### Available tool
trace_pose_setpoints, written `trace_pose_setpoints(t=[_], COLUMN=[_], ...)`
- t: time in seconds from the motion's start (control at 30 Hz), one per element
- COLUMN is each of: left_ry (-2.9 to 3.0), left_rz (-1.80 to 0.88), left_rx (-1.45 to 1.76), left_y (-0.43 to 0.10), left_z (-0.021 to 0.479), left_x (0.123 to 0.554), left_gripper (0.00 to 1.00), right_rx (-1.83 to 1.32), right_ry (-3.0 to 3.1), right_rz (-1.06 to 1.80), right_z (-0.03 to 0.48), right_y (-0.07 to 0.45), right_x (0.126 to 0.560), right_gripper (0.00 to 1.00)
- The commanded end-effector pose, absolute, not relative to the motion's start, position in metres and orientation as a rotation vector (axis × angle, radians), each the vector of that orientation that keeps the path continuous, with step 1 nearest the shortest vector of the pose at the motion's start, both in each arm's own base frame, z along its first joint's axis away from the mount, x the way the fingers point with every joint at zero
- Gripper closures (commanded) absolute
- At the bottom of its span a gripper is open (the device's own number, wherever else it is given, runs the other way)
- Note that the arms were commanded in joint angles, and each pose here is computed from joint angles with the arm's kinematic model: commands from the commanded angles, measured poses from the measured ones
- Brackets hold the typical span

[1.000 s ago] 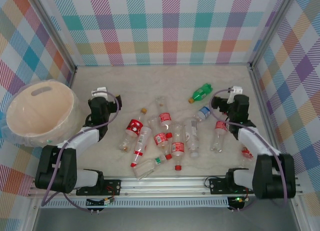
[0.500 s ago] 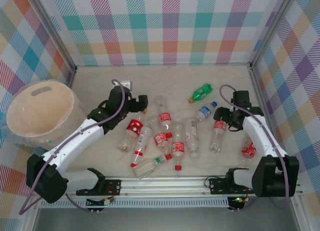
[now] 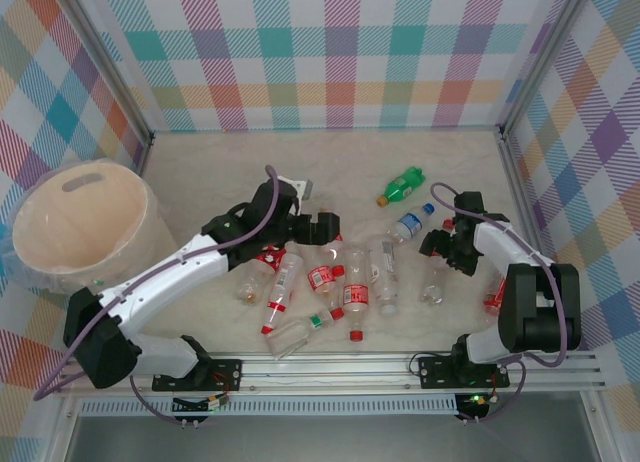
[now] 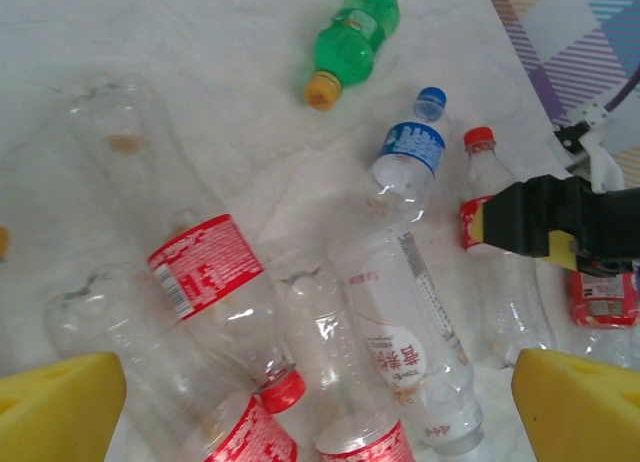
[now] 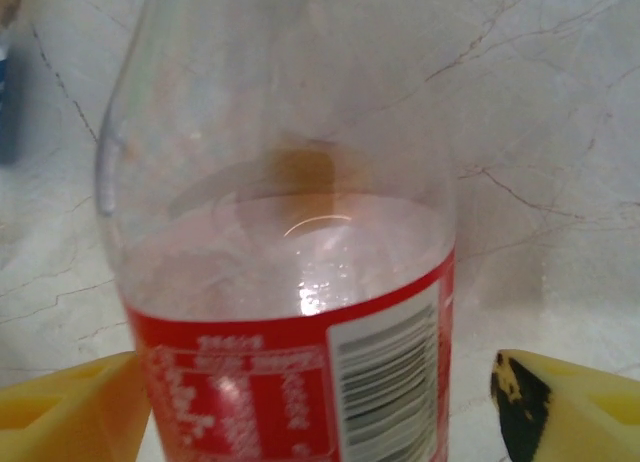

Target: Put the plastic bottles in the bin

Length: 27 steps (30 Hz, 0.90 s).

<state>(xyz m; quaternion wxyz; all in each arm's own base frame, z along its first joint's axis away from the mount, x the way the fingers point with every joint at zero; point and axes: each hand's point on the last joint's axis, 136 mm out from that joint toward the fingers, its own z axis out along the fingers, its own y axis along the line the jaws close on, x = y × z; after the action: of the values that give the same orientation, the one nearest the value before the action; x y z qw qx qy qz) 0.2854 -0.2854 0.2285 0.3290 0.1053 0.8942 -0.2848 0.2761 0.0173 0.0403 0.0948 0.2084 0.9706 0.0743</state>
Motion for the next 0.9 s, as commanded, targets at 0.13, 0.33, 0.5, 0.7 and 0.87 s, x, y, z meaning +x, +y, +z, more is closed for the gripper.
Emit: trace_pose_setpoints(t=[0.13,0.33,0.5,0.7,0.87], left_ry=[2.318,2.260,2.229,2.144,2.163], left_rz=[-0.938,-1.104,-1.238,-1.483,-1.547], left_rx=[0.414,0.460,0.476,0.576,0.651], left_y=[-0.335,-0.363,-0.382,-0.411,-0.432], left_z=[0.245,0.254,0.255,0.266,0.253], left_x=[0.273,0.271,0.269,0.251,0.238], left_gripper=[0.02,0.02,0.02,0.01,0.00], right_rx=[0.639,0.604,0.535,0.422,0.338], right_ry=[2.833,2.713,2.604,2.417,2.317], right_rz=[0.259,0.315,0.500,0.956,1.187], right_z=[0.051,0.102,0.149,0.198,0.224], right_y=[0.012,0.011,0.032,0.083,0.110], right_x=[0.277,0.273,0.275,0.285,0.290], right_gripper=[0.35,0.42,0.44,0.45,0.45])
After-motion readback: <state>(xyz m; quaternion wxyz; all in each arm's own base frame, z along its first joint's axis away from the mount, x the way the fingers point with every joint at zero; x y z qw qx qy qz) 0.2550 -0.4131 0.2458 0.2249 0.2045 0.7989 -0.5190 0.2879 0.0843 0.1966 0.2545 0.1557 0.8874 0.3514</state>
